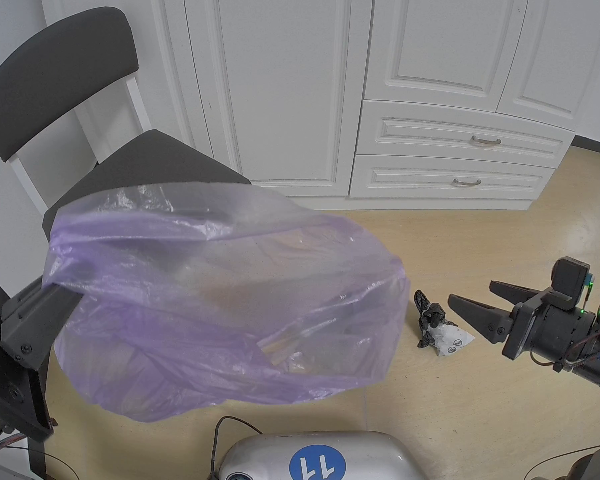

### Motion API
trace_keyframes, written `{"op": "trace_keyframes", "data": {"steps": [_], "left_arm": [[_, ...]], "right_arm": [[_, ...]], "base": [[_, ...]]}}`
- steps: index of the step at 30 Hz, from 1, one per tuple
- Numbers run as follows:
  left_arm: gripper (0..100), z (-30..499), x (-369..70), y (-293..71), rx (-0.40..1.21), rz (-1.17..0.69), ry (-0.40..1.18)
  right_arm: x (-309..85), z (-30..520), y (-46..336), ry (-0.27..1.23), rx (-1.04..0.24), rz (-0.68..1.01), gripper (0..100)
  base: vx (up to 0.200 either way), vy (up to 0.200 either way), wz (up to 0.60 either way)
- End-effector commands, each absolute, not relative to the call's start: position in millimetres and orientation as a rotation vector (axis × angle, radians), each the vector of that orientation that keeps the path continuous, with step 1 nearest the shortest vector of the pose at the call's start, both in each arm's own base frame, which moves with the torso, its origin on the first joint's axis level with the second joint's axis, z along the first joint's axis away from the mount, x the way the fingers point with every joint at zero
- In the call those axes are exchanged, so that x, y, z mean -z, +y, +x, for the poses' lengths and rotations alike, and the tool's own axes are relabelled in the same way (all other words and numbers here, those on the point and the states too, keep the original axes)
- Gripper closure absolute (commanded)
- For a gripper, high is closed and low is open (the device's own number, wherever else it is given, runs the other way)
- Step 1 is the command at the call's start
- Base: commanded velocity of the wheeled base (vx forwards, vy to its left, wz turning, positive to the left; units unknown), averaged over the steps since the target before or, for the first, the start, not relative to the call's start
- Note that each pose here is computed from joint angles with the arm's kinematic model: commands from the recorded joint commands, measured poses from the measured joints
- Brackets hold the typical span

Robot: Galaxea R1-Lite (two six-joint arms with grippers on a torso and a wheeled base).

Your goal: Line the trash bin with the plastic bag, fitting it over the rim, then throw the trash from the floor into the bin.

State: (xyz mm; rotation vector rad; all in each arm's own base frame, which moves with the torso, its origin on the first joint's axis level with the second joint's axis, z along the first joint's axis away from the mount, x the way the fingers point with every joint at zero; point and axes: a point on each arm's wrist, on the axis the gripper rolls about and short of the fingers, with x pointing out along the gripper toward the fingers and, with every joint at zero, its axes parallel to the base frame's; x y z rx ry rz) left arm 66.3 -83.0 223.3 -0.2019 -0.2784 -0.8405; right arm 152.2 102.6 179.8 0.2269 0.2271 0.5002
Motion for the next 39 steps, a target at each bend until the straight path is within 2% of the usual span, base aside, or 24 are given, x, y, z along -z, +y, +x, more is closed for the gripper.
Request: {"op": "trace_keyframes", "data": {"steps": [1, 16, 25, 27, 33, 39], "left_arm": [[100, 65, -222, -87, 0.878, -0.207, -0.263], [100, 61, -228, -86, 0.905, -0.245, -0.288], [100, 57, -235, -84, 0.967, -0.329, -0.334], [100, 57, -234, -85, 0.969, -0.326, -0.328], [100, 57, -234, -85, 0.972, -0.329, -0.329], [100, 52, -237, -83, 1.012, -0.365, -0.355]], "right_arm": [[-165, 166, 115, 0.290, -0.535, 0.211, 0], [-131, 173, 121, 0.447, -0.554, 0.176, 0], [-119, 174, 127, 0.507, -0.573, 0.164, 0], [-118, 166, 129, 0.518, -0.640, 0.165, 0], [-114, 164, 130, 0.552, -0.671, 0.161, 0], [-110, 165, 134, 0.611, -0.739, 0.240, 0]], "base": [[0.000, 0.000, 0.00], [0.000, 0.000, 0.00], [0.000, 0.000, 0.00], [0.000, 0.000, 0.00], [0.000, 0.000, 0.00], [0.000, 0.000, 0.00]]}}
